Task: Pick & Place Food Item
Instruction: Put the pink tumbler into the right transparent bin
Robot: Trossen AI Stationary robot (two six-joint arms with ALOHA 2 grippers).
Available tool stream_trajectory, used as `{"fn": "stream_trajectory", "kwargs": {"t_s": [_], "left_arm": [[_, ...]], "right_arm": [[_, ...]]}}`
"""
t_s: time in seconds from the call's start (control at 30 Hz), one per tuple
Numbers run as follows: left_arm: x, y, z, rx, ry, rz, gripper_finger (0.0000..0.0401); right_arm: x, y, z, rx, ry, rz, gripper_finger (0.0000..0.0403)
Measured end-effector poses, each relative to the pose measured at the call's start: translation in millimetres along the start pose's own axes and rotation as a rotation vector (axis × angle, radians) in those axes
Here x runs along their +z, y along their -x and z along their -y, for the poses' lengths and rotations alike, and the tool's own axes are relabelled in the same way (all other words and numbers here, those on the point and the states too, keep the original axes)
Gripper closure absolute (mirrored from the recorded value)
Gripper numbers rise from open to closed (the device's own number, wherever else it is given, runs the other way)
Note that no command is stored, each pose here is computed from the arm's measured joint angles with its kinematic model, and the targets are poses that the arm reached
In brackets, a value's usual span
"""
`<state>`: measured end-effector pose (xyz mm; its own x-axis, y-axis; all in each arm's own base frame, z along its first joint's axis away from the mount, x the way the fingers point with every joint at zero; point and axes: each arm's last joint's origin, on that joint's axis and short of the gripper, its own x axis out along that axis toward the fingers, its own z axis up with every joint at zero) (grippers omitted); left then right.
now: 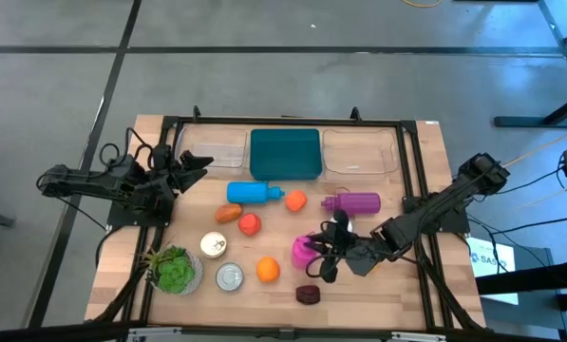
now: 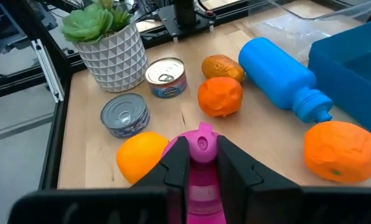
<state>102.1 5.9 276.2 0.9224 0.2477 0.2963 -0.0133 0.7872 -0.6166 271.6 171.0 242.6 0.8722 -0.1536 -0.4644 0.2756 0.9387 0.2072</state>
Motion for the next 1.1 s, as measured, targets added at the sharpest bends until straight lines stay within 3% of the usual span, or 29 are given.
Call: {"fn": "stream_trajectory", "kwargs": {"t_s": [0.47, 0.7, 1.1], "left_arm": [[0, 0, 0, -0.007, -0.003, -0.004, 0.0075], [0, 0, 1, -0.022, -0.002, -0.015, 0.0075], [-1, 0, 1, -0.027, -0.003, -0.019, 0.0075]], "right_arm": [[17, 17, 13, -0.064, -0.072, 0.063, 0.0352], [35, 38, 38, -0.149, -0.142, 0.077, 0.0352], [83, 86, 89, -0.244, -0.157, 0.243, 0.0352]]}}
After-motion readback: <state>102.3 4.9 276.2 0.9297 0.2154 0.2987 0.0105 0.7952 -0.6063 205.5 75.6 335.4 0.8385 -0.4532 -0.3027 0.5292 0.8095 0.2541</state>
